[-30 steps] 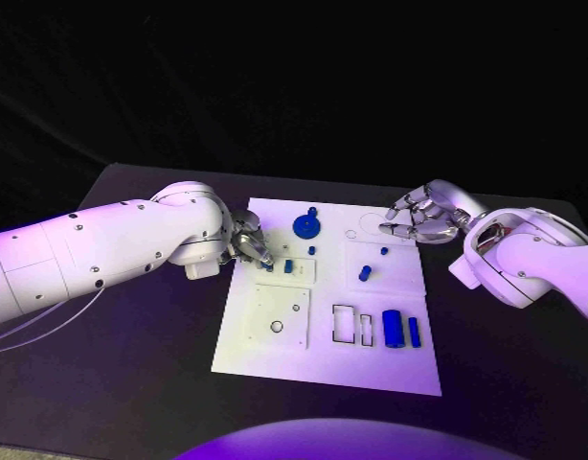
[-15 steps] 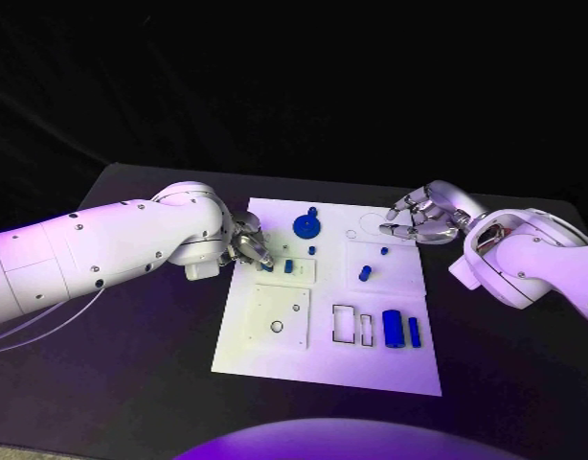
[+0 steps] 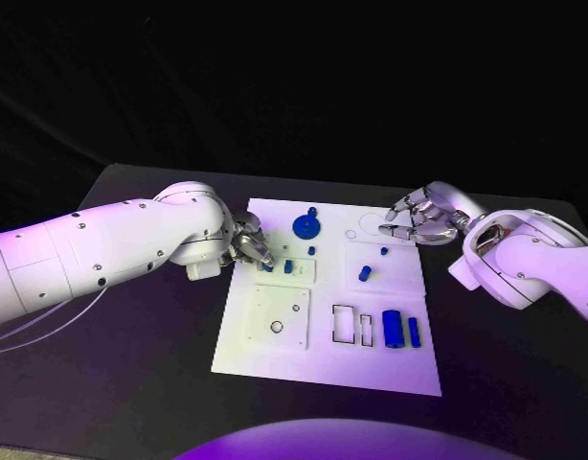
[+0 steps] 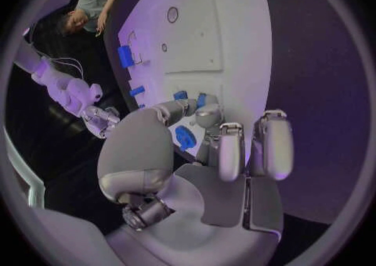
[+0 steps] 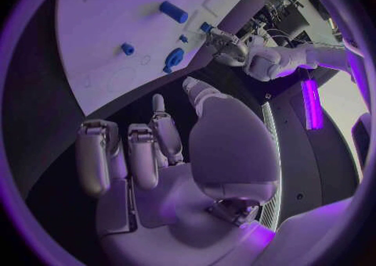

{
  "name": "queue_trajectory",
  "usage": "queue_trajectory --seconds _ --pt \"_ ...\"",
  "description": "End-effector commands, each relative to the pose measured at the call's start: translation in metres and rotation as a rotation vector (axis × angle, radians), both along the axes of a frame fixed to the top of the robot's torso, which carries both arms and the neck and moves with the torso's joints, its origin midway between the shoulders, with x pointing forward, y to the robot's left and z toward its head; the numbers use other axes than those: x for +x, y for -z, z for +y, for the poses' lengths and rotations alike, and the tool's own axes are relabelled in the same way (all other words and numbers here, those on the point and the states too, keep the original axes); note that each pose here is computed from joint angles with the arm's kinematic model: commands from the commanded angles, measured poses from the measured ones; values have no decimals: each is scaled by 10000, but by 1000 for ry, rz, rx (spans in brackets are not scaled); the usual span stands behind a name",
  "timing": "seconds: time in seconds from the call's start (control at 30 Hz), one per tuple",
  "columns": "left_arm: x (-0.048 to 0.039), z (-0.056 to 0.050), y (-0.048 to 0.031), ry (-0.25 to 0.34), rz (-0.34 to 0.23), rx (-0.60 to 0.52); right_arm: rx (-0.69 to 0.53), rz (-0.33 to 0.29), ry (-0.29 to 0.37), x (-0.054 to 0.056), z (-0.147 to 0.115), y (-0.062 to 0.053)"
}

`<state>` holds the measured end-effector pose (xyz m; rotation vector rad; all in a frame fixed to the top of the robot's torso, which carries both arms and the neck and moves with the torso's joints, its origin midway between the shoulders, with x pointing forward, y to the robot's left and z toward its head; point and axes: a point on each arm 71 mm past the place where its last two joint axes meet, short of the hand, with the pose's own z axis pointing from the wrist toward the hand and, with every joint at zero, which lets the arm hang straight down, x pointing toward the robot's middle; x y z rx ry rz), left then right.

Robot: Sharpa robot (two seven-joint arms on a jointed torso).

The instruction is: Assemble the parts on the task board

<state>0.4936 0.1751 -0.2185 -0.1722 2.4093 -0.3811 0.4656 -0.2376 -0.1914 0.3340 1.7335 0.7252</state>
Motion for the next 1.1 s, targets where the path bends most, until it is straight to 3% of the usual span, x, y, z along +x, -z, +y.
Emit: queue_trajectory --seconds 0.03,0.73,1.1 --pt "-11 -33 16 26 28 -9 -4 4 -12 -5 12 7" --pt "14 -33 33 55 55 38 -4 5 -12 -7 10 7" --pt "28 -57 32 40 47 42 -4 4 -13 -8 16 7"
